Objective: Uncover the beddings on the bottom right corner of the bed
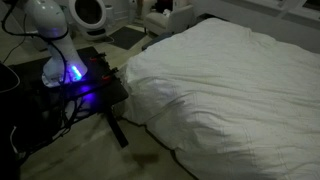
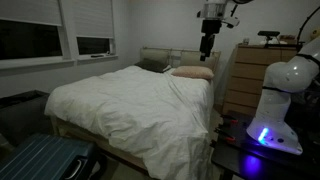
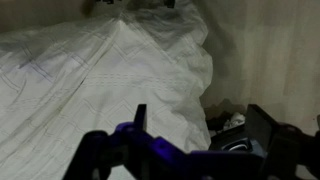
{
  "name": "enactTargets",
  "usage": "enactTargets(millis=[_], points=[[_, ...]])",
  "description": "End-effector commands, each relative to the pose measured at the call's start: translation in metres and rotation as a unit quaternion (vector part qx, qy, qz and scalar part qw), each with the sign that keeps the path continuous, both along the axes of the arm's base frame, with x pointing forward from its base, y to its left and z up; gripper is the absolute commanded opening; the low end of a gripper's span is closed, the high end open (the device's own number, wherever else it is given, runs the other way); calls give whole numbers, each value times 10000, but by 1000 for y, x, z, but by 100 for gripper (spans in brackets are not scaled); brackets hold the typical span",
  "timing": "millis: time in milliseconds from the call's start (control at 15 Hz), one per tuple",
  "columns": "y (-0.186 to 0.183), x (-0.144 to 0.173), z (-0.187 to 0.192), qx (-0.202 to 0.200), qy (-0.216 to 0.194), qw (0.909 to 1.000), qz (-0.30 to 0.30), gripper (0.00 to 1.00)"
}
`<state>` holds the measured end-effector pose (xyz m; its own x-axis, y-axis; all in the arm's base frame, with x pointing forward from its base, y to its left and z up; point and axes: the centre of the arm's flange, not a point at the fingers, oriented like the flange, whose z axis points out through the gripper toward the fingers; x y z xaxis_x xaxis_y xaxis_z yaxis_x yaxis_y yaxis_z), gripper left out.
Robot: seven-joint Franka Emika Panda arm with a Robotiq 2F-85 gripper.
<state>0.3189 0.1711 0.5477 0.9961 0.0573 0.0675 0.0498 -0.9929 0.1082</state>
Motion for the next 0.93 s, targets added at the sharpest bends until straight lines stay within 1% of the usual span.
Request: enactTargets(millis=[0,133,400,533,667,867], points=[[0,0,0,1,-4,10000,0,100],[-1,9,-14,-18,10,9999,-138,100],[1,17,-42,-119,259,9993,-248,100],[4,15,-43,-151,201,9995,-180,100],[1,20,-56,-209,128,9994,-226,100],[-7,29,-90,-282,40,9989,-361,100]])
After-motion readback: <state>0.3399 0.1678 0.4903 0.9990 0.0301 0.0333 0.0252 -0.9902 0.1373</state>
